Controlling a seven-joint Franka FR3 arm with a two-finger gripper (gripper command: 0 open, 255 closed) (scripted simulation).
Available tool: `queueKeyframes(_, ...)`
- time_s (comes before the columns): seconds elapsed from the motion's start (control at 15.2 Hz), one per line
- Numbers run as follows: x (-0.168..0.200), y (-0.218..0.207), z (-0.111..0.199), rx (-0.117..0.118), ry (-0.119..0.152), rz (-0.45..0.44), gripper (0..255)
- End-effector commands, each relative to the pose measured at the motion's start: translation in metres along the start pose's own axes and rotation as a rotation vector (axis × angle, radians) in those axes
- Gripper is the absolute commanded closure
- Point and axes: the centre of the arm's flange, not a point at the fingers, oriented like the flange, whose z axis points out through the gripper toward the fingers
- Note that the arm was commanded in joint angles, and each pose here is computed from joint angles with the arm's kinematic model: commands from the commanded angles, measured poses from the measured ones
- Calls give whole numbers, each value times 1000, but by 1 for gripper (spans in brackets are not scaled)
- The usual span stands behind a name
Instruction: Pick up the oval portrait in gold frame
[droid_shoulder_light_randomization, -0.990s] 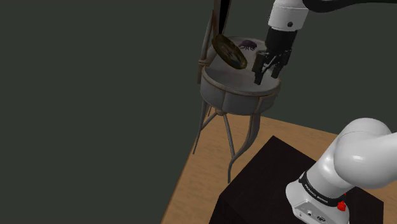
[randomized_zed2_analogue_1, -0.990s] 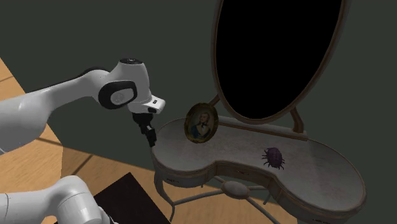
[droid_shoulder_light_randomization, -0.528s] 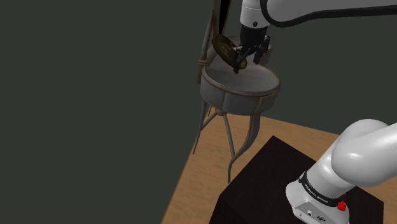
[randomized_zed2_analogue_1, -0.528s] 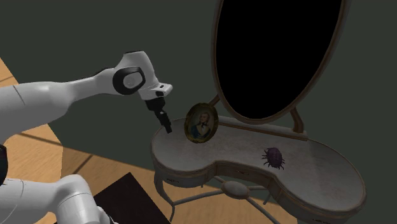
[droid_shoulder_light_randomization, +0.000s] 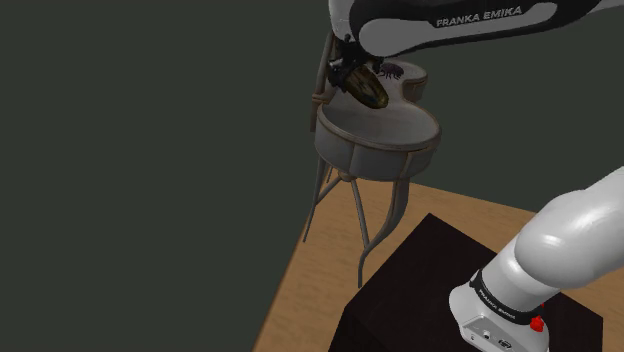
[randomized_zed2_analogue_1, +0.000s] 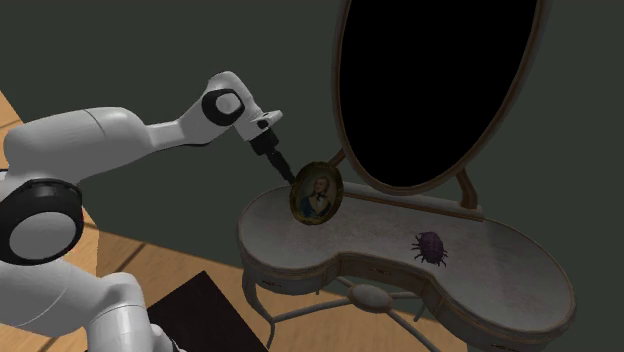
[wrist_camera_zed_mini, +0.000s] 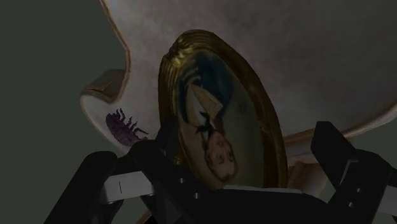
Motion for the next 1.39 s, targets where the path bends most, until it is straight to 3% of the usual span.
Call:
queueKeyframes(0.0, 21, -17, -3, -71, 56, 32, 0)
queueKeyframes(0.2, 50, -37, -6, -175, 131, 73, 0)
queueKeyframes(0.26, 53, -39, -6, -186, 139, 78, 0)
queueKeyframes(0.86, 38, -58, 26, -186, 139, 78, 0)
queueKeyframes(0.92, 37, -58, 27, -186, 139, 78, 255)
queueKeyframes(1.32, 37, -58, 27, -186, 139, 77, 255)
